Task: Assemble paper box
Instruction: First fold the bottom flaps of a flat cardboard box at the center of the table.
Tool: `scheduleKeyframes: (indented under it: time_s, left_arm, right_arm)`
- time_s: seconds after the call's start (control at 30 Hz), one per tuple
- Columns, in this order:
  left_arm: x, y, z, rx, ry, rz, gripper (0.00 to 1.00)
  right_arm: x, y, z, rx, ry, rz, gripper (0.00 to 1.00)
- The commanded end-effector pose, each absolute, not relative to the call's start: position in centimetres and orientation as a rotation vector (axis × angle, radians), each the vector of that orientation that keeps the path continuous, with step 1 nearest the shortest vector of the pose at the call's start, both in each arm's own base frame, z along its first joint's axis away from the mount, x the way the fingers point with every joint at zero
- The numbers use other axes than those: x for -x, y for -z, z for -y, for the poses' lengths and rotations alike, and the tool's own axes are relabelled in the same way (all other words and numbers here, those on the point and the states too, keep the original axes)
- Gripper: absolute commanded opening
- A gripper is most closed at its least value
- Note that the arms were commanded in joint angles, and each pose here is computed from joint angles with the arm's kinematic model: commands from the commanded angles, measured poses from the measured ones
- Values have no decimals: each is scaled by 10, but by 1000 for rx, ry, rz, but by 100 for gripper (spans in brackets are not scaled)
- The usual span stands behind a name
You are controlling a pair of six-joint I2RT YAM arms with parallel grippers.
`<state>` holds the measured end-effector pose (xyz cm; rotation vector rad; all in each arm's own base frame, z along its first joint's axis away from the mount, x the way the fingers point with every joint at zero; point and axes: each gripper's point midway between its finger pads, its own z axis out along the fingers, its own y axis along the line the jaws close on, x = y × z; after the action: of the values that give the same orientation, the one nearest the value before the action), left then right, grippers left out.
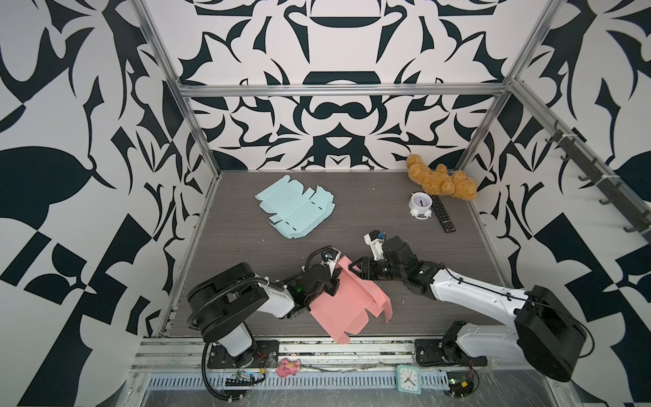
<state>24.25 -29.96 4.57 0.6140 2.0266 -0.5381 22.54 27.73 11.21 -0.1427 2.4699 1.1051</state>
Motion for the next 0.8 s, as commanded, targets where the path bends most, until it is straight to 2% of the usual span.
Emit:
scheduleKeyframes:
  time_s: [0.0,0.27,0.47,0.77]
  left_arm:
    - [-249,-44,305,-617,507,-2030,21]
    - [-250,-43,303,-611,493,-2031,14]
    - [-250,-44,303,-609,498,-2031,14]
    - [-249,-43,304,-618,502,-2033,14]
  right_arm:
    - [-227,-129,-281,152,-1137,-2410,43]
    - [-220,-129,-282,112,-1197,-2399,41]
    - [-218,-134,-274,112,-1158,-2391,41]
    - [-224,-151,-259,144,-1037,-2361,48]
